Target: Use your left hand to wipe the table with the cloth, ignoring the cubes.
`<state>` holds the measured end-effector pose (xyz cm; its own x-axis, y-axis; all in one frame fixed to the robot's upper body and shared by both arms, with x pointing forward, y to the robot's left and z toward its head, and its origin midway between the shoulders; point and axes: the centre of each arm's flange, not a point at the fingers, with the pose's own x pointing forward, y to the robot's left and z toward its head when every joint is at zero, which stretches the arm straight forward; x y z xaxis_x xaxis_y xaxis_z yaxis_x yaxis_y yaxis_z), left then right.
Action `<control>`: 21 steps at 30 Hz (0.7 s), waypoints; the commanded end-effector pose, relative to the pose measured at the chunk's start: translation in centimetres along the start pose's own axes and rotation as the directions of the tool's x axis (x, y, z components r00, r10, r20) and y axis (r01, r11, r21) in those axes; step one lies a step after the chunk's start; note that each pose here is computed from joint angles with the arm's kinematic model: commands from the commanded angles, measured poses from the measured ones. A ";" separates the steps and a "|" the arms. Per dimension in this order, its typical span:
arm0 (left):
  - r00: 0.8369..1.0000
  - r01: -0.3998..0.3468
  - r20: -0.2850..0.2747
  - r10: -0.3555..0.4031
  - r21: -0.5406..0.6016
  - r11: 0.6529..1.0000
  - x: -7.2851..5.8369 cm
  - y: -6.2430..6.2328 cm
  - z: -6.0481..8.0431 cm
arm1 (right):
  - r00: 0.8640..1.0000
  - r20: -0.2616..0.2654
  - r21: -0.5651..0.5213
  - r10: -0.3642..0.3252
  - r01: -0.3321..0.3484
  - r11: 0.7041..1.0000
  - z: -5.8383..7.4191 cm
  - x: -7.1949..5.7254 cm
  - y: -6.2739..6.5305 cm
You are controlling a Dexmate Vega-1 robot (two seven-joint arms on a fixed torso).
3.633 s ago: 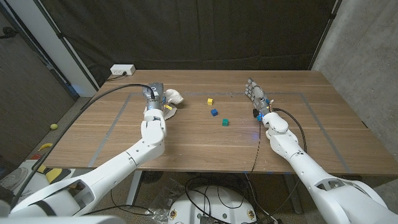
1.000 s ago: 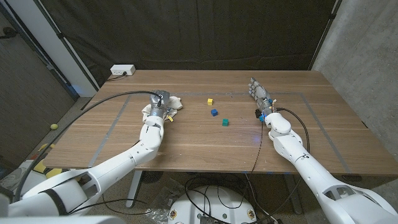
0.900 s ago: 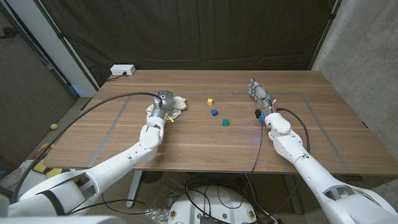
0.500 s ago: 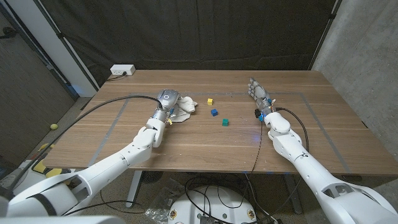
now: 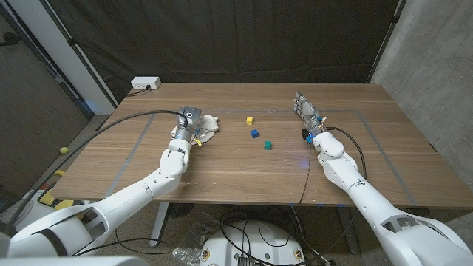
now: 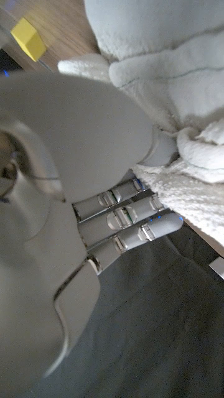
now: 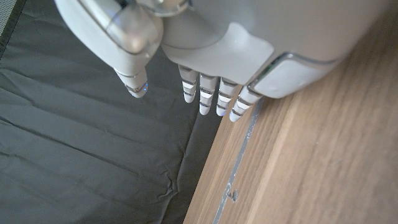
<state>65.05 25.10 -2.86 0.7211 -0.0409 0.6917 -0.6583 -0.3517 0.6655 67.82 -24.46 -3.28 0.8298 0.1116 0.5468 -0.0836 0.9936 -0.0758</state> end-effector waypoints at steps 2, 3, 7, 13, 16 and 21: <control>0.942 0.241 -0.269 -0.199 0.133 0.961 0.1 -1.7 -3.6 | 1.000 -0.002 -0.006 0.007 -0.007 1.000 0.1 0.3 0.3; 0.934 0.256 -0.288 -0.209 0.135 0.957 0.1 -1.8 -3.8 | 1.000 -0.002 -0.006 0.006 -0.006 1.000 0.1 0.3 0.3; 0.908 0.279 -0.358 -0.217 0.131 0.951 0.0 -1.6 -4.4 | 1.000 -0.004 -0.005 0.006 -0.006 1.000 0.0 0.2 0.4; 0.905 0.267 -0.372 -0.205 0.123 0.956 -0.3 -1.2 -4.4 | 1.000 0.002 -0.009 0.008 -0.008 1.000 0.3 0.2 0.5; 0.911 0.261 -0.360 -0.202 0.123 0.958 -0.5 -1.1 -4.2 | 1.000 0.006 -0.012 0.007 -0.007 1.000 0.4 0.1 0.5; 0.915 0.258 -0.349 -0.201 0.127 0.958 -0.5 -1.0 -3.9 | 1.000 0.009 -0.014 0.003 -0.003 1.000 0.6 -0.1 0.4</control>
<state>65.01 29.14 -2.81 0.7277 0.3335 0.5993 -0.4278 -0.4624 0.7767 67.82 -24.02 -2.95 0.8280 0.1169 0.5484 -0.0839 0.9928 -0.0850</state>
